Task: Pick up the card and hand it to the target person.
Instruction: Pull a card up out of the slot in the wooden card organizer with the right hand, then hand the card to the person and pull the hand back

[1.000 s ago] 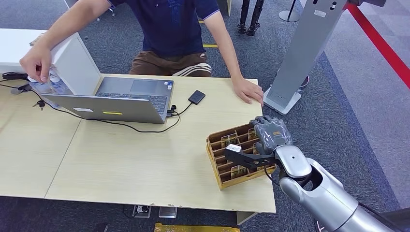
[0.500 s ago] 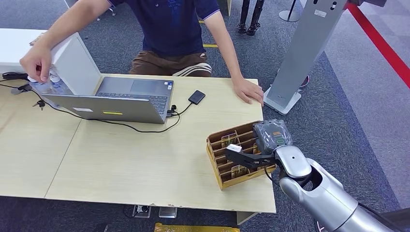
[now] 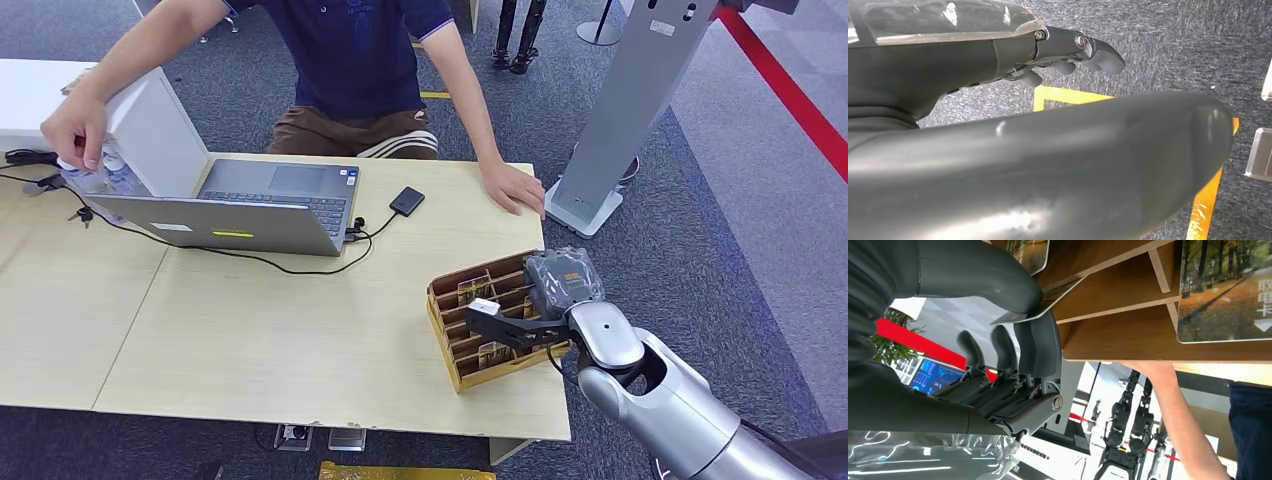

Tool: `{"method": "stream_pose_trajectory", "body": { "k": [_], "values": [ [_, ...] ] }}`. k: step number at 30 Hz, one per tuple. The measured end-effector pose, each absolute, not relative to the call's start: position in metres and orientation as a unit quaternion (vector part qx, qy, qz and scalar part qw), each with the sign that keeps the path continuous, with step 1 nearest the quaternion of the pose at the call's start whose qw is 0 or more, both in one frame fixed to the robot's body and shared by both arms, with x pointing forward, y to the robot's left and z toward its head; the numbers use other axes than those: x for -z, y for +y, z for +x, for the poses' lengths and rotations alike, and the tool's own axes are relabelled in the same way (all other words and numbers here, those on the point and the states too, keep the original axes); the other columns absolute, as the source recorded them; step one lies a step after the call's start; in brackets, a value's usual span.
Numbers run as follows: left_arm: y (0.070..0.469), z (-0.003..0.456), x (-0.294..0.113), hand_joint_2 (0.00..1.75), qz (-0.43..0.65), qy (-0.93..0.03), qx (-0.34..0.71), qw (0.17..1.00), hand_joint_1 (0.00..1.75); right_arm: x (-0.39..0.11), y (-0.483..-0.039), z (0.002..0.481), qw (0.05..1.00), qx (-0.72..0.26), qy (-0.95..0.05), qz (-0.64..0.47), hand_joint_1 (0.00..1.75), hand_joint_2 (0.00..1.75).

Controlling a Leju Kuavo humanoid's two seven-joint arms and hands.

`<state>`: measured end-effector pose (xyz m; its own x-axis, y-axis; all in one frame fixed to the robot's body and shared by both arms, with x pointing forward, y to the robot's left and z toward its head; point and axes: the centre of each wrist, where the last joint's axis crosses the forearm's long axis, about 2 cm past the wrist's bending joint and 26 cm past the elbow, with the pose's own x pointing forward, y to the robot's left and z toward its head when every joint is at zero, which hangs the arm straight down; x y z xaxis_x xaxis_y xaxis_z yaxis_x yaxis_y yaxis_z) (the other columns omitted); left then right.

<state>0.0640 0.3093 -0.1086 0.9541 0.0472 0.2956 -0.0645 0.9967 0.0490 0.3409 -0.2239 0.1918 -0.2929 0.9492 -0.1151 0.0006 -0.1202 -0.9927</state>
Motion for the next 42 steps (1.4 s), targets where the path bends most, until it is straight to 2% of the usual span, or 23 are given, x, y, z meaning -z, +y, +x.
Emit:
{"method": "stream_pose_trajectory", "body": {
  "k": [4,16,21,26,31,36,42],
  "values": [
    [0.312,0.065,0.108,1.75,0.038,-0.154,-0.021,0.987,0.0,-0.192,-0.226,0.339,0.396,-0.6,-0.533,-0.446,1.61,1.75],
    [0.311,0.064,0.108,1.75,0.059,-0.146,-0.03,0.987,0.0,-0.222,-0.23,0.339,0.378,-0.559,-0.571,-0.466,1.61,1.75],
    [0.311,0.064,0.108,1.75,0.06,-0.143,-0.034,0.987,0.0,-0.264,-0.237,0.331,0.365,-0.509,-0.618,-0.475,1.61,1.75],
    [0.313,0.064,0.108,1.75,0.064,-0.138,-0.042,0.987,0.0,-0.326,-0.246,0.308,0.341,-0.458,-0.673,-0.47,1.61,1.75],
    [0.312,0.064,0.108,1.75,0.064,-0.137,-0.044,0.988,0.0,-0.352,-0.245,0.29,0.32,-0.44,-0.728,-0.417,1.61,1.75],
    [0.312,0.064,0.108,1.75,0.062,-0.14,-0.037,0.988,0.0,-0.346,-0.234,0.293,0.317,-0.453,-0.759,-0.343,1.61,1.75],
    [0.308,0.064,0.109,1.75,0.057,-0.144,-0.027,0.988,0.0,-0.296,-0.216,0.326,0.304,-0.453,-0.775,-0.32,1.61,1.75]
  ]
}}
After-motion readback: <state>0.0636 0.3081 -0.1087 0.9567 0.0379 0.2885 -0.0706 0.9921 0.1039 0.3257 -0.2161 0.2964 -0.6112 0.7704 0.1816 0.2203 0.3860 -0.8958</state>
